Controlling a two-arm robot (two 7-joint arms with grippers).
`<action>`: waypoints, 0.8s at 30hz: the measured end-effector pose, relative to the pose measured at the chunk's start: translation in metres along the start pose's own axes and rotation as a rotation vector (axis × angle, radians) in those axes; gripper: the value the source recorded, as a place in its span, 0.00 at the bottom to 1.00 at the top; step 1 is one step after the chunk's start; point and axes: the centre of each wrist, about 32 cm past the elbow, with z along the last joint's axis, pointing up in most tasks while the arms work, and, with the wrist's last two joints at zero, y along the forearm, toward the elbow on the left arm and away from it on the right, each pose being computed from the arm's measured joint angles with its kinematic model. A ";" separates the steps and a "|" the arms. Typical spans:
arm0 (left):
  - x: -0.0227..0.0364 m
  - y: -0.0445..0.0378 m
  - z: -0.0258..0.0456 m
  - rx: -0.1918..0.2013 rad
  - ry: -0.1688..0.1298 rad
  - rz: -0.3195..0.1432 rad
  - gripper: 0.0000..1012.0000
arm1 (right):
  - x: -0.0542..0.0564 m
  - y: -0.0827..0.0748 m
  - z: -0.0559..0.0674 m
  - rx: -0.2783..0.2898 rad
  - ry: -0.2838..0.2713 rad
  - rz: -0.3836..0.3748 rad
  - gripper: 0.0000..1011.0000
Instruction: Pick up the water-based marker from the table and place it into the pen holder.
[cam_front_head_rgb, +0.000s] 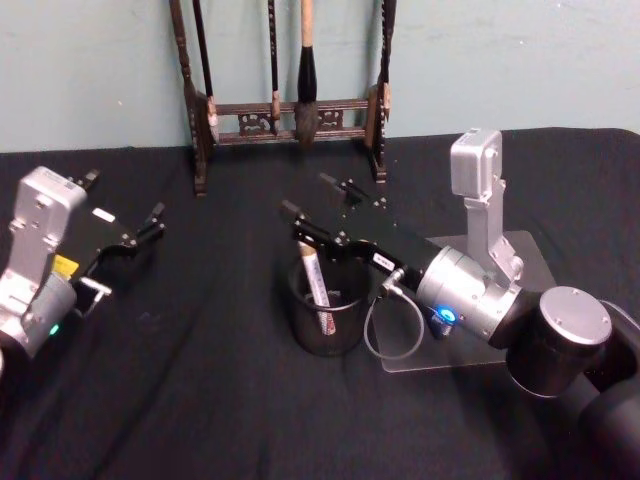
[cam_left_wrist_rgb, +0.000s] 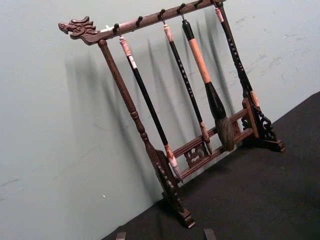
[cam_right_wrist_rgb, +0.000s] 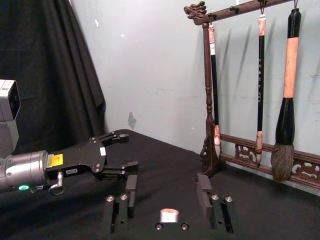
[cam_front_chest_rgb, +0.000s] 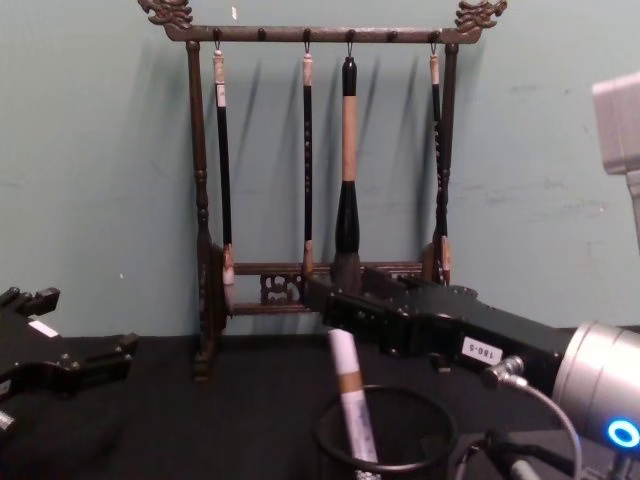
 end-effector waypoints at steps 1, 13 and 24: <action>0.0000 0.0000 0.0000 0.000 0.000 0.000 0.99 | 0.000 0.000 0.000 0.000 0.000 0.000 0.76; 0.0000 0.0000 0.0000 0.000 0.000 0.000 0.99 | 0.003 -0.001 0.009 0.028 -0.001 0.000 0.99; 0.0000 0.0000 0.0000 0.000 0.000 0.000 0.99 | 0.014 -0.016 0.042 0.080 -0.061 -0.095 0.99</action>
